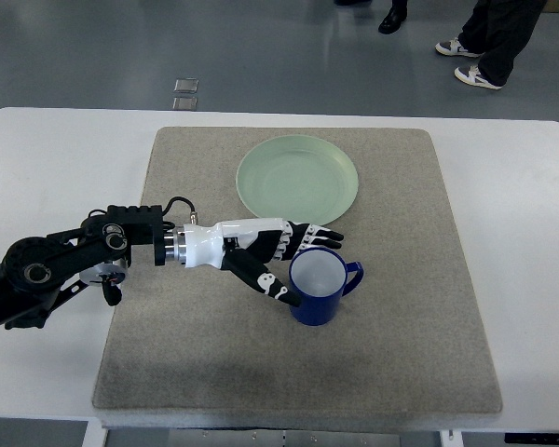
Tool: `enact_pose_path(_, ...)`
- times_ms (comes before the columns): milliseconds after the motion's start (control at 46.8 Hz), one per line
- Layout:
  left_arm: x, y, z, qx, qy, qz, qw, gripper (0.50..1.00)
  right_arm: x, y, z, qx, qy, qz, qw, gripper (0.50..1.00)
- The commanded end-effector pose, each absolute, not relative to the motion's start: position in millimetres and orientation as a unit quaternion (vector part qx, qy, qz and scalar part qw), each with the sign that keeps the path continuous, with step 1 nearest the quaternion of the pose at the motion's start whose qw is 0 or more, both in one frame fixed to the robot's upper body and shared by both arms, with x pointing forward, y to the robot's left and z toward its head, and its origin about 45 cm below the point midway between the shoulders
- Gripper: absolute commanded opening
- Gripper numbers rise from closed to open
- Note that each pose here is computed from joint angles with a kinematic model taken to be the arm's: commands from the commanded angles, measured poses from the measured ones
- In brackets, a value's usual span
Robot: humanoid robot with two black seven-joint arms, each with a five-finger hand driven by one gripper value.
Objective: Place cup left of plate with left hand
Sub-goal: 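Lower the left hand beside the blue mug, fingers around its body, then close the left hand fingers around the blue mug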
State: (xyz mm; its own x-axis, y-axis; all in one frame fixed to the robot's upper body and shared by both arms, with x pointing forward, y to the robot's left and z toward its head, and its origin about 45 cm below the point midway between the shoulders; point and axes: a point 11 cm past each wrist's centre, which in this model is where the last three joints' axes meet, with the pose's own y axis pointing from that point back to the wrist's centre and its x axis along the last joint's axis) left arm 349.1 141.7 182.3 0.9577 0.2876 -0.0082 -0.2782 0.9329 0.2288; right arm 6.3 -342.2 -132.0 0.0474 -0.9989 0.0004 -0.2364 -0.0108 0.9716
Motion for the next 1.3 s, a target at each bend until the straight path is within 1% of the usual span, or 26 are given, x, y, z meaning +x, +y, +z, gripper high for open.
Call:
enact_pose_path(0, 346, 140, 178, 0.111, 0.027, 0.143, 0.983, 0.994, 6, -342, -132, 0.569, -0.543, -0.426, 0.447, 0.932)
enact_pose_path(64, 345, 140, 177, 0.109, 0.03, 0.144, 0.983, 0.994, 6, -342, -132, 0.569, -0.543, -0.426, 0.447, 0.932)
enact_pose_path(171, 342, 132, 176, 0.105, 0.033, 0.137, 0.985, 0.994, 6, -342, -132, 0.569, -0.543, -0.426, 0.447, 0.932)
enact_pose_path(428, 341, 127, 174, 0.099, 0.034, 0.143, 0.984, 0.994, 6, -342, -132, 0.569, -0.543, -0.426, 0.447, 0.932)
enact_pose_path(898, 341, 128, 171, 0.094, 0.034, 0.155, 0.983, 0.992, 6, -342, -132, 0.569, -0.543, -0.426, 0.447, 0.932)
enact_pose_path(984, 339, 124, 170, 0.092, 0.036, 0.152, 0.983, 0.99, 6, -342, -132, 0.569, -0.543, -0.426, 0.447, 0.932)
enact_pose_path(1283, 343, 128, 164, 0.101, 0.04, 0.162, 0.981, 0.984, 6, -342, -132, 0.569, -0.543, -0.426, 0.447, 0.932)
